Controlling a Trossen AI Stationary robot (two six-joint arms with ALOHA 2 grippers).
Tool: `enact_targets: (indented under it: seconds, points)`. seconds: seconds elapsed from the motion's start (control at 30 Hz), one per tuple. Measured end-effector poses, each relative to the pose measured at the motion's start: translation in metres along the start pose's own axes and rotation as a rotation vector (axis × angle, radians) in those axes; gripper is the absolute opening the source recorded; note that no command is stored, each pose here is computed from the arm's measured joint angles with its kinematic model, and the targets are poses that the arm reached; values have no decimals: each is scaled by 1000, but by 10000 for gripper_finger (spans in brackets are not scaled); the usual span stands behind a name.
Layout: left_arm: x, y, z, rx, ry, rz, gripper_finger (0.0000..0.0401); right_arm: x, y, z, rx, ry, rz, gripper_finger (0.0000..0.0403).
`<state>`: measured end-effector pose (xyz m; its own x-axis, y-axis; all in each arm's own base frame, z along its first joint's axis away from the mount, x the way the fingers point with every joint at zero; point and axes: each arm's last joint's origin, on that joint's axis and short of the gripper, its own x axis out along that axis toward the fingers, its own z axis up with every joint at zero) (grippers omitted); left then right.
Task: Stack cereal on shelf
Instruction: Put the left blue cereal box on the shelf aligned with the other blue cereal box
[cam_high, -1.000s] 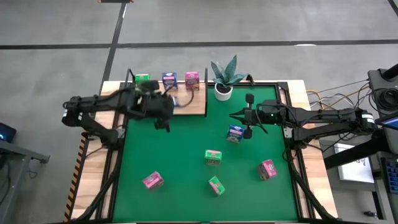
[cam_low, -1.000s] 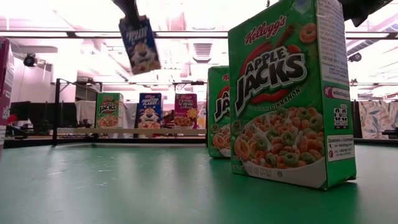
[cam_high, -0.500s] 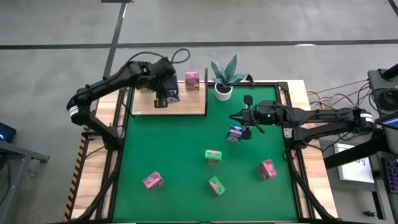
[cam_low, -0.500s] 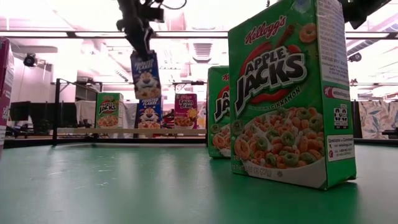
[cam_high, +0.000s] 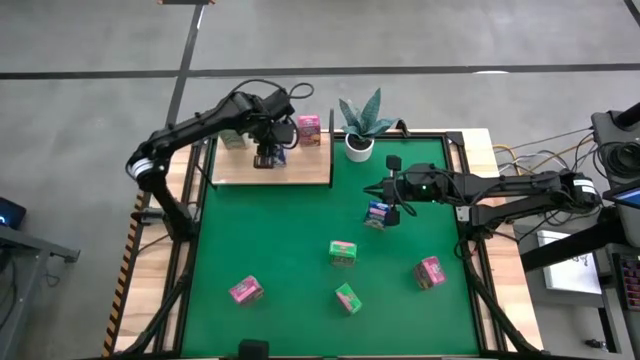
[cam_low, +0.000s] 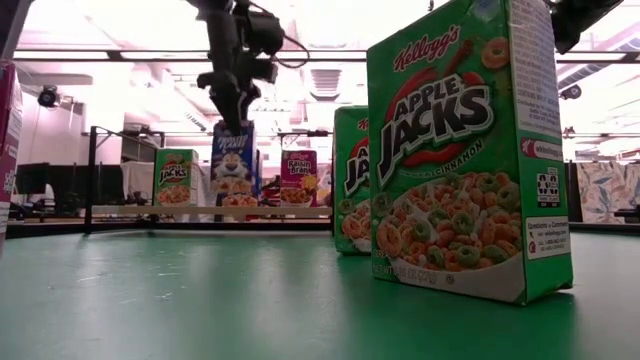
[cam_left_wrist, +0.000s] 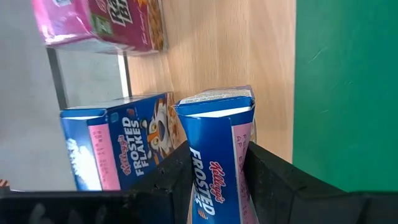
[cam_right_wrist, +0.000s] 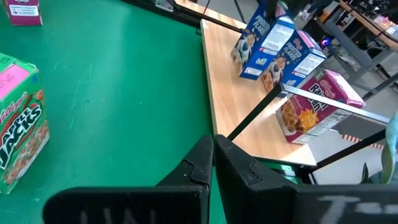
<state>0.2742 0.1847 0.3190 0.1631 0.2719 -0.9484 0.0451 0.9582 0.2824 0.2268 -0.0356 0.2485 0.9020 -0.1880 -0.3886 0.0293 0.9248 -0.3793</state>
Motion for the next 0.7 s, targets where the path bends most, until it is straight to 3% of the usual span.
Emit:
enact_targets:
  seconds: [0.27, 0.7]
  points:
    - [18, 8, 1, 4, 39, -23, 117, 0, 0, 0, 0, 0, 0, 9]
    - [24, 10, 2, 8, 48, -18, 122, 0, 0, 0, 1, 1, 0, 9]
